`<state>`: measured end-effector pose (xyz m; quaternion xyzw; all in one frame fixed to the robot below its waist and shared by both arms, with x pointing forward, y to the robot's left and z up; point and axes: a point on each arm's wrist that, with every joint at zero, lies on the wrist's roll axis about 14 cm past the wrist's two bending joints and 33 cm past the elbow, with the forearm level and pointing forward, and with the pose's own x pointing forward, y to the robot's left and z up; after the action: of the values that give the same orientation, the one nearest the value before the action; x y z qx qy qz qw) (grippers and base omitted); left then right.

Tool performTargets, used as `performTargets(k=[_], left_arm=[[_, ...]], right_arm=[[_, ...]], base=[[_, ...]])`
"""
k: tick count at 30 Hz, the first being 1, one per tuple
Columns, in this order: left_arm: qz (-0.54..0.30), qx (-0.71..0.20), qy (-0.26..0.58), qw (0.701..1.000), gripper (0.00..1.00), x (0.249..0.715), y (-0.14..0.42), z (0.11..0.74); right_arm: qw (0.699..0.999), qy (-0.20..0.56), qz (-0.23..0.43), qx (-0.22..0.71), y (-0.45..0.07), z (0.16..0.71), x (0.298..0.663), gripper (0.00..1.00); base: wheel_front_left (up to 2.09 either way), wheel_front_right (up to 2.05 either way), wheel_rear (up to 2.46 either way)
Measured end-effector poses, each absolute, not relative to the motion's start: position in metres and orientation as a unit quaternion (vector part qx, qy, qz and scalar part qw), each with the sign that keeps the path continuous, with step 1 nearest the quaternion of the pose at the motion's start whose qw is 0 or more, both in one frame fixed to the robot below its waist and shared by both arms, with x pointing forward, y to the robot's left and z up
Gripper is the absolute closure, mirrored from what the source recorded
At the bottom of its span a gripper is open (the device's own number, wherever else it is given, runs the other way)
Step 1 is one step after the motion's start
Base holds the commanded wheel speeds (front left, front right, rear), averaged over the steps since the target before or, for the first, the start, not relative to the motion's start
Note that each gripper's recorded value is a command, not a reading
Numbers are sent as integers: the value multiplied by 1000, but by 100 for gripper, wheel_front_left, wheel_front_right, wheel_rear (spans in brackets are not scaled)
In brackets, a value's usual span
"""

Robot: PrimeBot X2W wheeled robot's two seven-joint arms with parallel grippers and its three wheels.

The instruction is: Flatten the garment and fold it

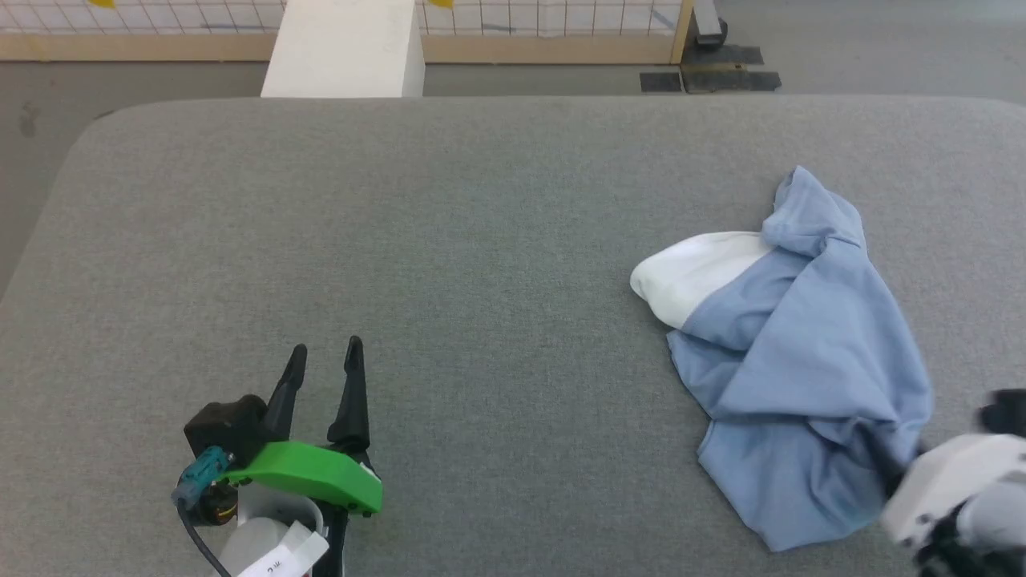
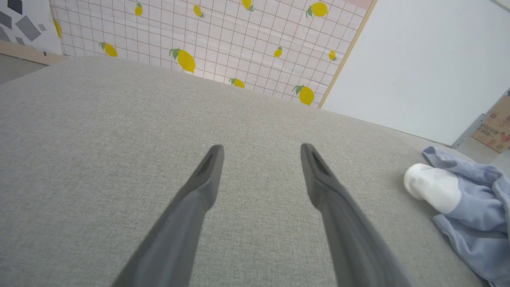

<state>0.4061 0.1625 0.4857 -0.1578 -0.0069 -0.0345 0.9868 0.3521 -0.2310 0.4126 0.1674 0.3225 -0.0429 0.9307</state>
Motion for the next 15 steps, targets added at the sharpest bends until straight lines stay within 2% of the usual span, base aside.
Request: performTargets(k=[4, 7, 10, 15], left_arm=[[-32, -158, -11, 987, 0, 403, 165, 489], [-30, -158, -14, 987, 0, 400, 167, 491], [-30, -159, -14, 987, 0, 397, 166, 491], [-43, -166, -7, 985, 0, 399, 157, 490]], right_arm=[[959, 203, -103, 166, -276, 462, 369, 0], [968, 132, -144, 155, -306, 490, 370, 0], [970, 99, -169, 147, -321, 500, 365, 0], [968, 90, -182, 149, -329, 498, 358, 0]], base=[[0, 0, 0], [0, 0, 0], [0, 0, 0], [0, 0, 0]])
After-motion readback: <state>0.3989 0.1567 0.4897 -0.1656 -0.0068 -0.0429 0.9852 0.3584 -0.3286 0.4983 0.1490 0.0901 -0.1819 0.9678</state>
